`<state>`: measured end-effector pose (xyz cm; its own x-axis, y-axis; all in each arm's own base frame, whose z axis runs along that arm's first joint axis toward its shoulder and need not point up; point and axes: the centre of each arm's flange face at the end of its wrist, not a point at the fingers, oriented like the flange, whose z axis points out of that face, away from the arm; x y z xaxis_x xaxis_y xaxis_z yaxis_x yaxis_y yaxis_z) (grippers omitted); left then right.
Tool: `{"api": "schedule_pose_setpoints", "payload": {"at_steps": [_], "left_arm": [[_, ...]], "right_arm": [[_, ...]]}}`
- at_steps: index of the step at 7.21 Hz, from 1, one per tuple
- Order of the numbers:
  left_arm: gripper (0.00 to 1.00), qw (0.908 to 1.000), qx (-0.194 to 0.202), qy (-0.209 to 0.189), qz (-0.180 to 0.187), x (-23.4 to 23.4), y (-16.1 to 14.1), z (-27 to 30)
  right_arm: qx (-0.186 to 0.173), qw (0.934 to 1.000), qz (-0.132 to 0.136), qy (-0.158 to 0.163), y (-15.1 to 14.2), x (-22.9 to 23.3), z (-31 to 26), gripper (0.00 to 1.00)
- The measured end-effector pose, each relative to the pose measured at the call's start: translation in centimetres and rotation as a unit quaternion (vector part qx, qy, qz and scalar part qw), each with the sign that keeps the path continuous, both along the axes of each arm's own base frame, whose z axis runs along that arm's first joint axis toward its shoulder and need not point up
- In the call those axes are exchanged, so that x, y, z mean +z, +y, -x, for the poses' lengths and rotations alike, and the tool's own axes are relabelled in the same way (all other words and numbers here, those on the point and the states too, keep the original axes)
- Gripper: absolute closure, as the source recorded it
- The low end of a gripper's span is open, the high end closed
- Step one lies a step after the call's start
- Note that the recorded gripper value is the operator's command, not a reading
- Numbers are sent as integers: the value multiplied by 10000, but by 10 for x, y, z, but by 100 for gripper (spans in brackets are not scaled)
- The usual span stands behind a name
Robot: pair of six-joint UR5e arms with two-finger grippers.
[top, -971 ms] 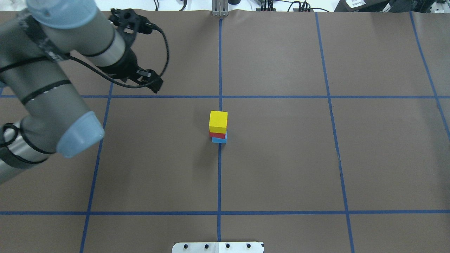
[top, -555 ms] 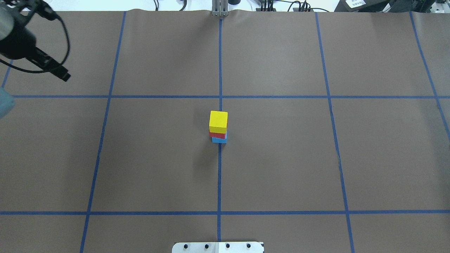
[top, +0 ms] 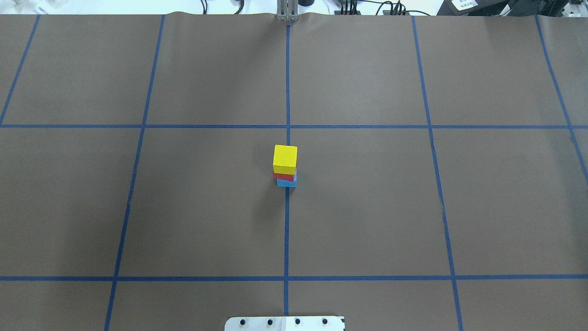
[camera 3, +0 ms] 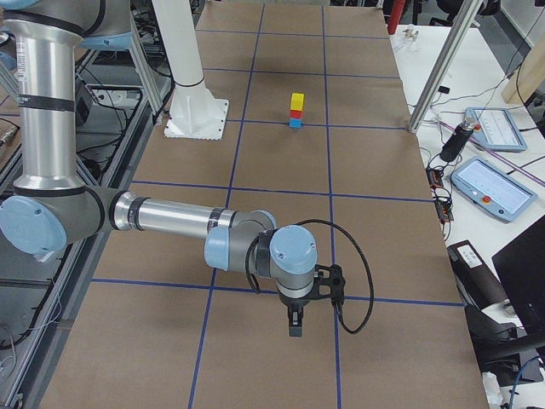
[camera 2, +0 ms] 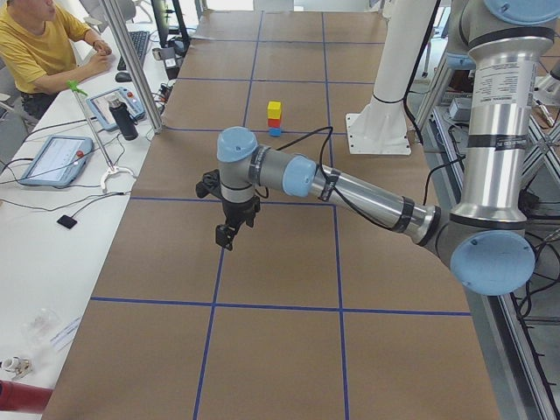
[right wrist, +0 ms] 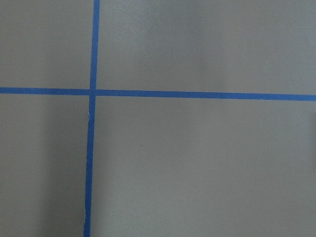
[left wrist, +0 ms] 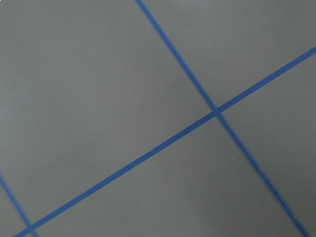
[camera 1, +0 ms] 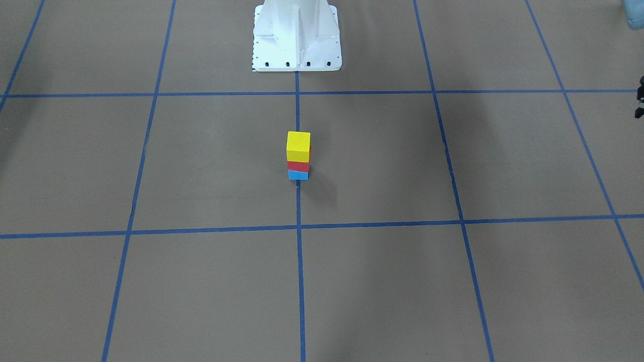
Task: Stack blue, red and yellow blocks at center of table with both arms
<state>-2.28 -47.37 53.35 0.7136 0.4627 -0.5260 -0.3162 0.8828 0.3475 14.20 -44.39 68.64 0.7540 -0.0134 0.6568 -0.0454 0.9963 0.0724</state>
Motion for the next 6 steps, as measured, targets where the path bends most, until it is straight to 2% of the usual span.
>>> {"api": "schedule_pose_setpoints", "payload": {"at_steps": [1,3,6], "left_arm": [[0,9996,-144,-49,240,28,17,19],[0,9970,-541,-39,560,52,30,42],[0,9819,-1425,128,1242,55,33,49]], "right_arm": [[-6,10000,-5,-3,1,0,0,0],[-8,10000,-6,-5,2,1,0,0],[-6,10000,-4,-6,2,1,0,0]]}}
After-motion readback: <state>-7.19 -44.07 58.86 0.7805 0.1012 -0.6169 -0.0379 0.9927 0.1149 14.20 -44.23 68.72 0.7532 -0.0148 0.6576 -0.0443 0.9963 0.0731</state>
